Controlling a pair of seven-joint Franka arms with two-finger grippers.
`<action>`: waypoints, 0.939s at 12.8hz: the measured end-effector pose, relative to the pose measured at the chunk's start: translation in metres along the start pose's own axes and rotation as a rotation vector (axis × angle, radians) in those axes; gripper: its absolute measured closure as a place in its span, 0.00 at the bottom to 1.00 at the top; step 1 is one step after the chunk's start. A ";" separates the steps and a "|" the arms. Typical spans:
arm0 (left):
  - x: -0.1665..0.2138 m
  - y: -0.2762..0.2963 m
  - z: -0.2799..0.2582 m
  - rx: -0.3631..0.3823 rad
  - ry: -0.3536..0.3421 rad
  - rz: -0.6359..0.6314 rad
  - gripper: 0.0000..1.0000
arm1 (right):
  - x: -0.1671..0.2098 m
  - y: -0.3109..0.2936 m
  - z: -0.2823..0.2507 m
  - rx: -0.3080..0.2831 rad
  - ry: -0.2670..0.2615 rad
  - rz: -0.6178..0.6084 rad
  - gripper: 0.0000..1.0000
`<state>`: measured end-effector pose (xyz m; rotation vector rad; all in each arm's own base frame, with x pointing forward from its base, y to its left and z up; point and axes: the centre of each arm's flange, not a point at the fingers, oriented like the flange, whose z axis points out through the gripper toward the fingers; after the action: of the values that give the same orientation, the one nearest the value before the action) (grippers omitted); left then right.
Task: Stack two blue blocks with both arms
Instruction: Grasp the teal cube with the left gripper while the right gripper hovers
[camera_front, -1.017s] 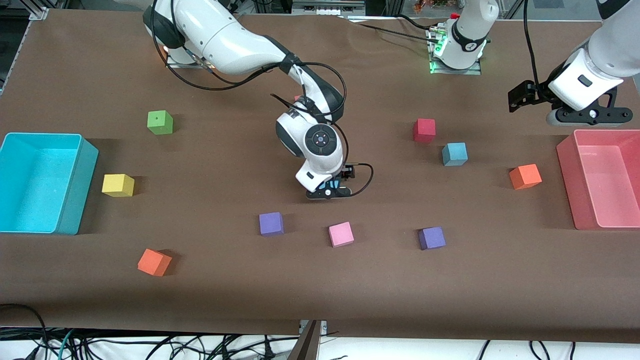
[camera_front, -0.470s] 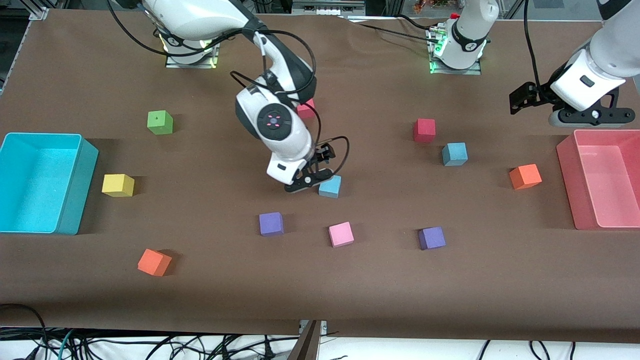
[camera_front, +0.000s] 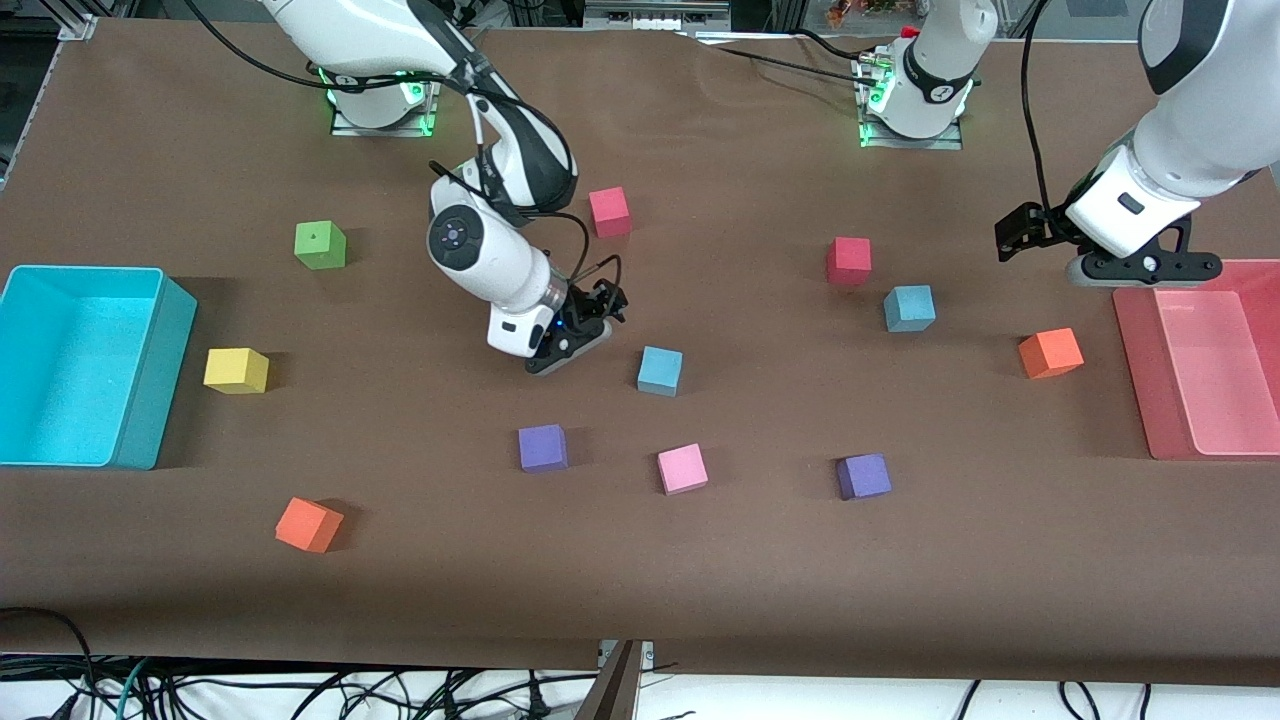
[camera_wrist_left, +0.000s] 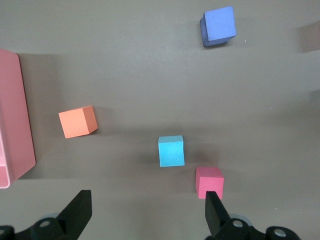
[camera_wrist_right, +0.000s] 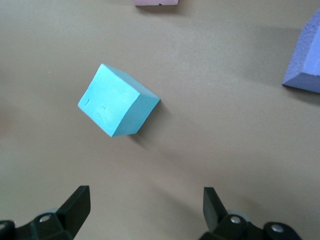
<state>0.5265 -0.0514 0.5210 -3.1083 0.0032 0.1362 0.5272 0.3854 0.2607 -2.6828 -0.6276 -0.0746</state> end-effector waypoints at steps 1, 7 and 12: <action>0.001 0.000 0.005 0.000 0.003 0.000 0.00 | -0.003 0.006 -0.004 0.014 0.007 -0.021 0.00; 0.007 0.003 0.058 -0.007 0.054 0.005 0.00 | -0.016 0.018 0.035 0.009 0.123 -0.128 0.00; 0.012 0.011 0.181 -0.023 0.126 0.018 0.00 | -0.002 0.010 0.027 0.107 0.084 -0.090 0.00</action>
<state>0.5222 -0.0567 0.3393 -3.1348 0.0321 -0.0594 0.5290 0.3872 0.2319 -2.5342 -0.7048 -0.1714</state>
